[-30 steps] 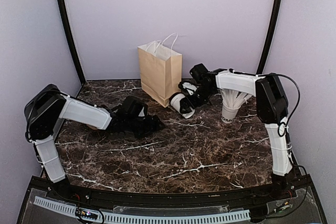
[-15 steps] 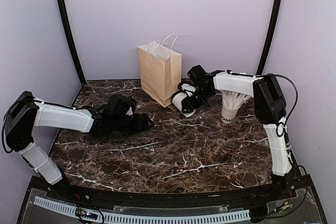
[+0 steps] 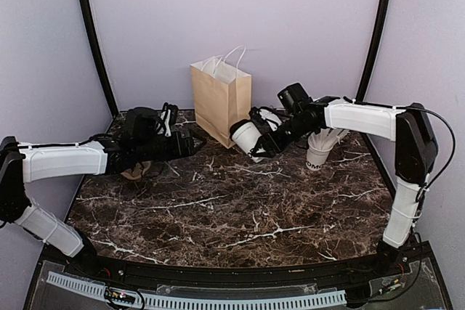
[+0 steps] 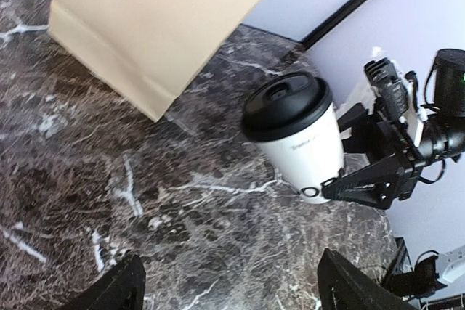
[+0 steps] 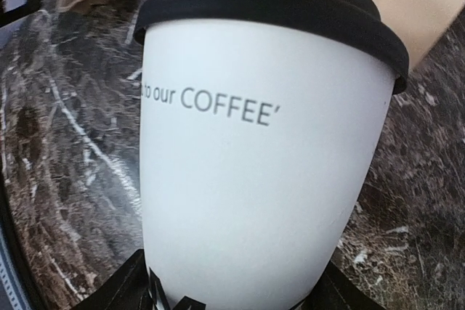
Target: Pack the takeout coffee
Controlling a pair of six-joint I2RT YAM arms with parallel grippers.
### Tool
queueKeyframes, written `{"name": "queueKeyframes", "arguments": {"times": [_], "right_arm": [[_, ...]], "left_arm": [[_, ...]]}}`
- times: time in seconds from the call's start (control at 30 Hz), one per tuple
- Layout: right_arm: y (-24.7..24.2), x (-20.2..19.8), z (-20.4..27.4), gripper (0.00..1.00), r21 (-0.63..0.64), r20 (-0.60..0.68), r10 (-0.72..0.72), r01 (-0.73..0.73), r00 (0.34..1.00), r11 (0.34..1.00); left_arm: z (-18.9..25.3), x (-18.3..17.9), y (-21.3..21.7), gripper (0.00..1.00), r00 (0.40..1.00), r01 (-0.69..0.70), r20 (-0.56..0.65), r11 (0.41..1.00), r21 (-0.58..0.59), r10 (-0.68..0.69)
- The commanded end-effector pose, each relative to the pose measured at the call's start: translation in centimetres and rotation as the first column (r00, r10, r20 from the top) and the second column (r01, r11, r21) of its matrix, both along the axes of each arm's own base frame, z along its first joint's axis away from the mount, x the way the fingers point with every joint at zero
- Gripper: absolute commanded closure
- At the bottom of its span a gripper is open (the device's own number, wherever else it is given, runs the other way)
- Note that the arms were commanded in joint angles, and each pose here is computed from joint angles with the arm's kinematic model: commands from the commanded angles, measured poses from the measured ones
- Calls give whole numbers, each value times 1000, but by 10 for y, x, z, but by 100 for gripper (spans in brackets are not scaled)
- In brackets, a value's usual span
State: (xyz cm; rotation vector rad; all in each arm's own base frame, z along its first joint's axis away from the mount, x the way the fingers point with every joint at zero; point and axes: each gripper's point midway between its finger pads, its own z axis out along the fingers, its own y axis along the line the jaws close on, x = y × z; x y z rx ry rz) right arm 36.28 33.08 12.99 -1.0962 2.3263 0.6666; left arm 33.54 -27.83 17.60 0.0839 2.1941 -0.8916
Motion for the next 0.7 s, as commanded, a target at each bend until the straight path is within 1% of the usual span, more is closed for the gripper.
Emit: {"name": "queueKeyframes", "arguments": {"times": [0.0, 0.03, 0.17, 0.23, 0.33, 0.4, 0.47, 0.53, 0.67], "right_arm": [[28, -36, 35, 33, 169, 91, 221, -233, 971, 958], [30, -44, 38, 33, 188, 90, 257, -270, 962, 944], [36, -76, 59, 33, 289, 114, 383, -400, 917, 870], [37, -91, 67, 33, 314, 128, 440, -457, 889, 832], [37, -107, 74, 33, 321, 139, 493, -509, 859, 799], [37, -116, 79, 33, 330, 145, 517, -534, 843, 779], [37, -126, 83, 33, 333, 159, 542, -562, 825, 757], [38, -136, 84, 33, 326, 166, 565, -585, 809, 742], [40, -146, 86, 33, 321, 170, 587, -607, 792, 726]], "left_arm": [[65, -17, -26, 14, 955, 230, 210, 970, -74, -210], [72, -24, -33, 14, 938, 290, 224, 953, -91, -264], [96, -37, -51, 14, 886, 422, 263, 899, -119, -382], [97, -45, -54, 15, 860, 473, 269, 876, -99, -434], [99, -53, -53, 15, 819, 524, 295, 851, -30, -493], [94, -56, -52, 15, 808, 539, 275, 842, 9, -521], [88, -60, -55, 15, 794, 570, 242, 821, 23, -558], [81, -61, -56, 15, 792, 585, 199, 811, 20, -577], [75, -65, -59, 15, 785, 604, 180, 797, -9, -593]]}}
